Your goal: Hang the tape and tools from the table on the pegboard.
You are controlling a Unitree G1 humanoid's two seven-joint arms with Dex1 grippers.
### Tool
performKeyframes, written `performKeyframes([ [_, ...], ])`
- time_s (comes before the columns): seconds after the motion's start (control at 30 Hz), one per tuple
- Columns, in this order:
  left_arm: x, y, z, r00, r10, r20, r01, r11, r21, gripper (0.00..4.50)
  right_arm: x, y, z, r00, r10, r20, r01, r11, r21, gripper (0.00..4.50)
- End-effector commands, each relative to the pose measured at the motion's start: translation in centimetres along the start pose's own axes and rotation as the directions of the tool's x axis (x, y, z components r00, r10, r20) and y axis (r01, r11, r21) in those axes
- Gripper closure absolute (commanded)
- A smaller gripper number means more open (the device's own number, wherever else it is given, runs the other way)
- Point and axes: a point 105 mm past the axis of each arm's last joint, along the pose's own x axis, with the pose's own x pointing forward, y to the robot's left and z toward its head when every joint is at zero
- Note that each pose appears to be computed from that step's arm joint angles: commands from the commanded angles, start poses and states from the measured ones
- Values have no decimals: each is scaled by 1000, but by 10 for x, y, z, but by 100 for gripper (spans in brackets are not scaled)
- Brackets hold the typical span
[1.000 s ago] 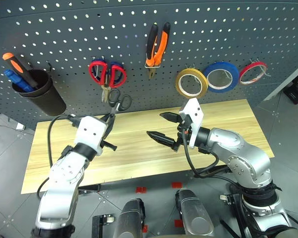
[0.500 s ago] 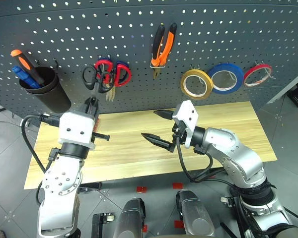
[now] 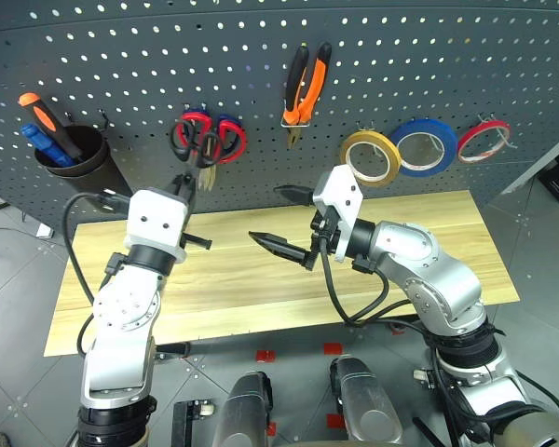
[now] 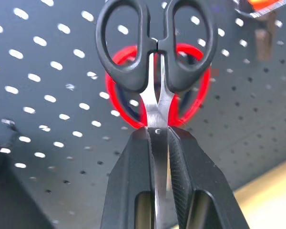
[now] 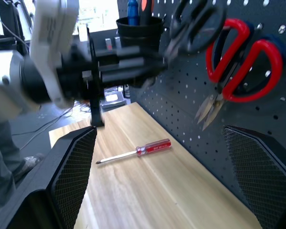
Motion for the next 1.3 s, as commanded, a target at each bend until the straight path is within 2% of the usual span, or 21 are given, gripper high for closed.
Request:
performKeyframes([
  [0.03,-1,0,10,999,-9,48,8,1000,19,434,0,2,17,998,10,59,-8,999,-32,0],
  [0.67,6,1,-11,998,42,-49,-41,999,5,434,3,1,31,992,10,122,-8,1000,-11,0],
  [0.73,7,2,-16,997,46,-70,-47,999,-11,359,4,1,32,992,7,126,-6,1000,-11,0],
  [0.9,5,4,-30,990,59,-128,-65,997,-39,208,3,2,29,993,5,120,-4,1000,-9,0],
  [1.1,-18,4,-70,943,57,-329,-108,984,-139,11,0,3,16,998,2,67,-2,1000,8,0],
  [1.23,-41,9,-109,859,38,-510,-163,965,-203,4,-4,17,-27,989,49,-136,-49,999,1,0],
  [1.3,-50,16,-125,814,28,-580,-188,958,-218,4,-3,28,-37,982,74,-175,-69,997,33,0],
])
